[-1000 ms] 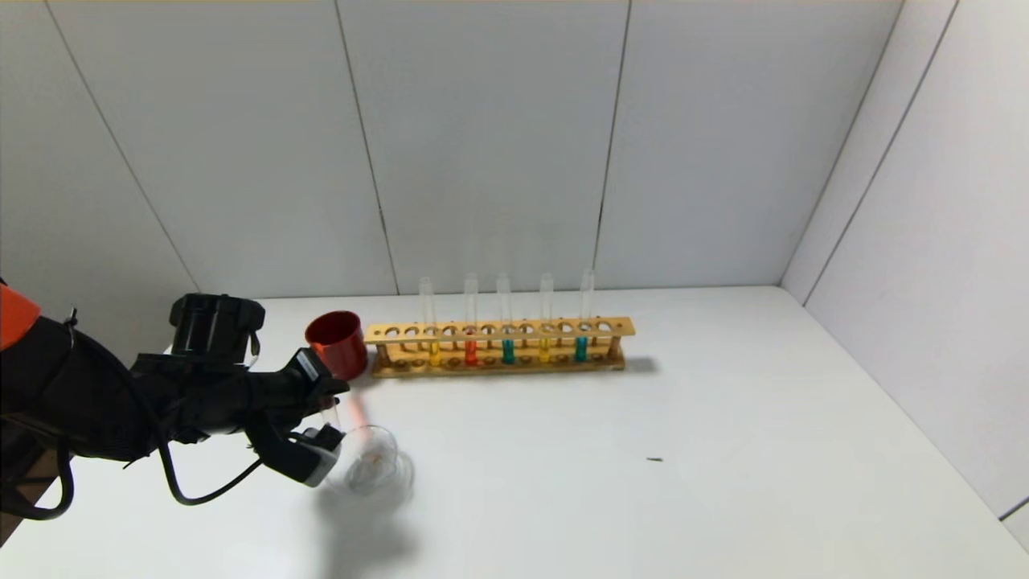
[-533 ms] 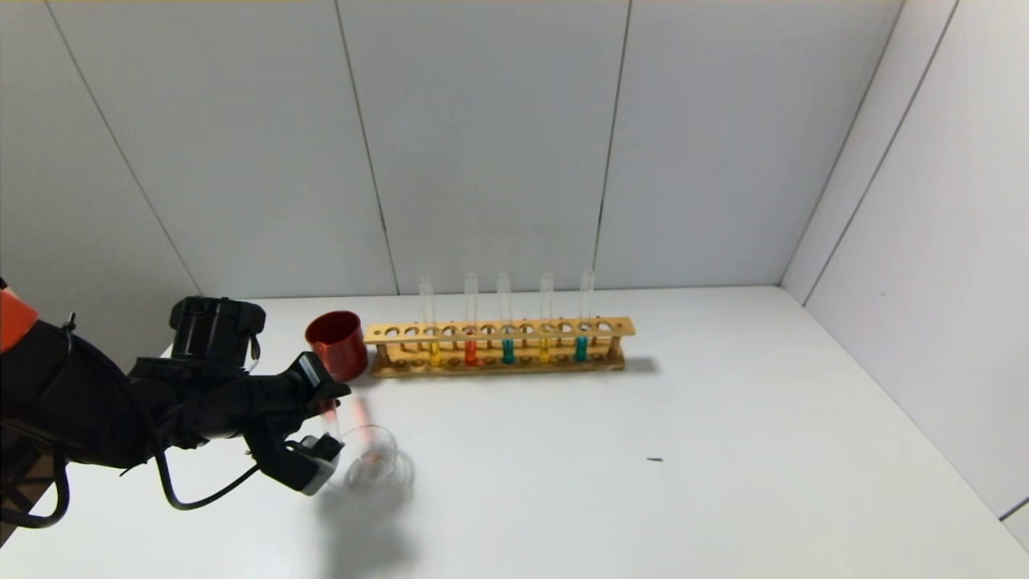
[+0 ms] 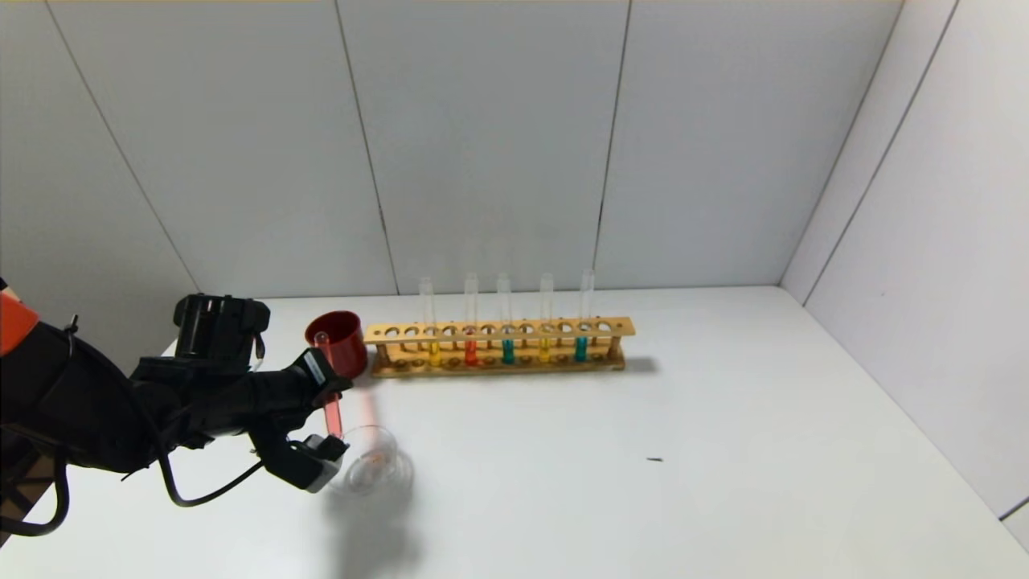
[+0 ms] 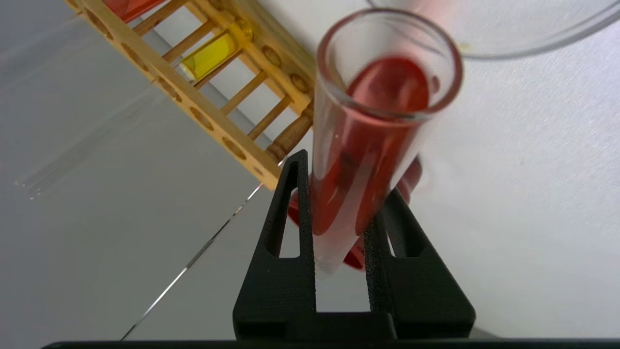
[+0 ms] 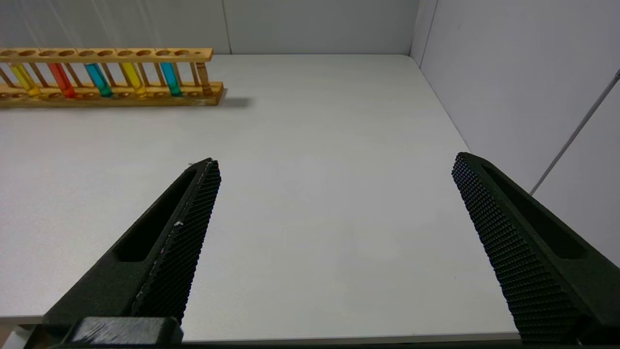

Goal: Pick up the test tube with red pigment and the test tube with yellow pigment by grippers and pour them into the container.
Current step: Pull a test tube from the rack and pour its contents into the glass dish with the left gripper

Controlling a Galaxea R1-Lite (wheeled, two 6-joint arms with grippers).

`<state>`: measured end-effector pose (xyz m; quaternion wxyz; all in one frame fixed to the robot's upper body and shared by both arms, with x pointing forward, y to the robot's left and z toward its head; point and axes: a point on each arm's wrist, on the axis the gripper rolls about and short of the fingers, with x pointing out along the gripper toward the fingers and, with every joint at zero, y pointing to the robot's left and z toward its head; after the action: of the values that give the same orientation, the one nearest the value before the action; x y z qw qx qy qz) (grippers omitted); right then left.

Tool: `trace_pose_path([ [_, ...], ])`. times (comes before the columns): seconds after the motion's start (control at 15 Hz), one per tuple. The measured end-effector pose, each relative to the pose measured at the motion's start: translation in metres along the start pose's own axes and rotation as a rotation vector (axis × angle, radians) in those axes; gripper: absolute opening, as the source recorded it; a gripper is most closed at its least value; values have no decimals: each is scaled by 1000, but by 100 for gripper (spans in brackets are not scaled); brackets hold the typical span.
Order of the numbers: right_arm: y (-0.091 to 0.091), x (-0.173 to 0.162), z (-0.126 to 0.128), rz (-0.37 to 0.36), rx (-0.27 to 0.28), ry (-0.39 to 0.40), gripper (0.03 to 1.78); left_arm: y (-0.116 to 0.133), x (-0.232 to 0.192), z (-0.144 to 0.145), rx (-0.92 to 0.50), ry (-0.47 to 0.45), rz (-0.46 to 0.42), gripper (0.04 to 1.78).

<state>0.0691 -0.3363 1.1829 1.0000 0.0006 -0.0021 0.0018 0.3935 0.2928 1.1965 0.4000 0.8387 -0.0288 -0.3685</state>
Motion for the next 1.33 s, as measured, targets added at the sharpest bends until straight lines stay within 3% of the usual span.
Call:
trace_pose_path([
  [1.33,0,0,0,0,0,0,175,7,-2,2,84,25,30,33],
])
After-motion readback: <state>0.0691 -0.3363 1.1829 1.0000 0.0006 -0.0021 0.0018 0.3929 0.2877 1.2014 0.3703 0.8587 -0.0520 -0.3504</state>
